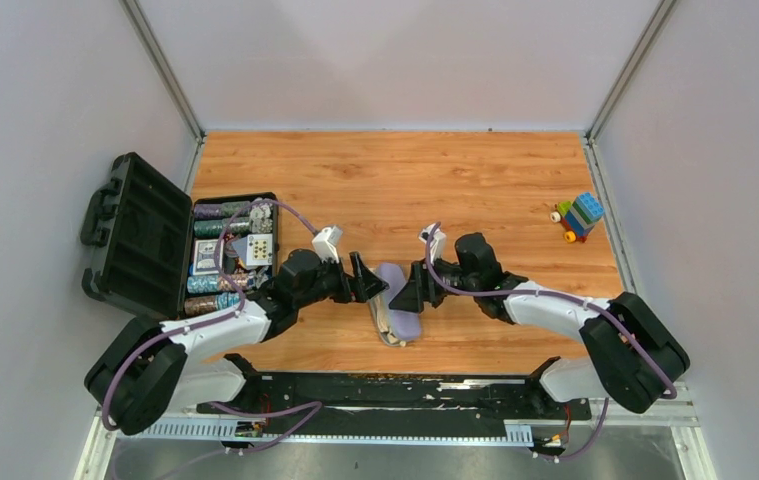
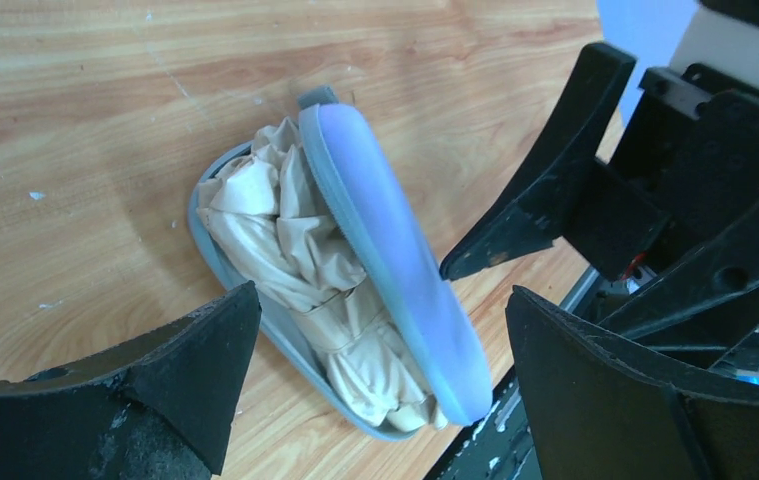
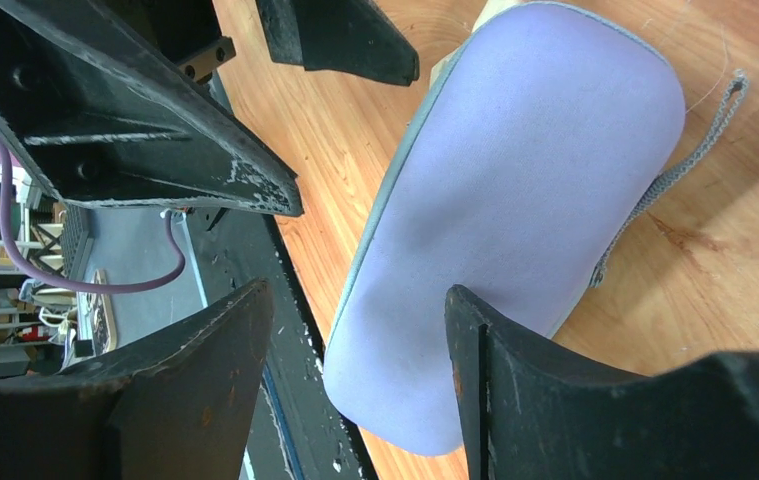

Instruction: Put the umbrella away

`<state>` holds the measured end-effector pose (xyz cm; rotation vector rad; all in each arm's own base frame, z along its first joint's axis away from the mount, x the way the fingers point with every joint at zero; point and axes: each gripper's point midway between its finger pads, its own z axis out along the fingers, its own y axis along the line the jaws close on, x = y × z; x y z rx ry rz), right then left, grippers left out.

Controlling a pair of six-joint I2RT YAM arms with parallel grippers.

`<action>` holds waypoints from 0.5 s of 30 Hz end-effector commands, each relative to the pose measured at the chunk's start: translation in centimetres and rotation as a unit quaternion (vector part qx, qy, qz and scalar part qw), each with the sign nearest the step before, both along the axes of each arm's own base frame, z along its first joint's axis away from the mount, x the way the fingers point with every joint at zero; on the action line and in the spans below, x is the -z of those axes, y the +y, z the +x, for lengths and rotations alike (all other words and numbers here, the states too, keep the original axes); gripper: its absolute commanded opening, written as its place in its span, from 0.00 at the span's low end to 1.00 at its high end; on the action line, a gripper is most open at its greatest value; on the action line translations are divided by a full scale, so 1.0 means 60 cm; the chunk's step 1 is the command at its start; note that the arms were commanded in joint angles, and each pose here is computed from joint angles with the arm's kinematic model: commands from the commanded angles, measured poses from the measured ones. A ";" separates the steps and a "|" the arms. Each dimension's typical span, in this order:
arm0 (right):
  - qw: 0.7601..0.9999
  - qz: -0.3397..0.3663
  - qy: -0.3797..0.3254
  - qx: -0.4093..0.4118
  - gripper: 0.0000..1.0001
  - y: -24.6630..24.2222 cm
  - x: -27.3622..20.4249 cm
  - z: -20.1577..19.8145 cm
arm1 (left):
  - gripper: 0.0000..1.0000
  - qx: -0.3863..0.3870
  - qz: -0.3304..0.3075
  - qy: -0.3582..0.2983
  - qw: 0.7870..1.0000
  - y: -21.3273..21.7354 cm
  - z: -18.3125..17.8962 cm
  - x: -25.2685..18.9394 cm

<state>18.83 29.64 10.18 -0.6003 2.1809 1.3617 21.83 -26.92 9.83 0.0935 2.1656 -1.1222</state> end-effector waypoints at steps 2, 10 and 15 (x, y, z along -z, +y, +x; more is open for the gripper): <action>1.000 0.021 -0.012 -0.004 0.64 0.015 -0.022 -0.010 | 1.00 -0.006 0.022 -0.019 1.000 0.008 0.008 -0.002; 1.000 0.018 -0.009 0.009 0.63 0.015 -0.006 -0.007 | 1.00 0.014 0.031 0.012 0.999 -0.014 0.003 0.051; 1.000 0.015 -0.005 0.013 0.63 0.015 0.003 -0.006 | 0.94 0.030 0.028 0.011 0.999 -0.035 0.004 0.064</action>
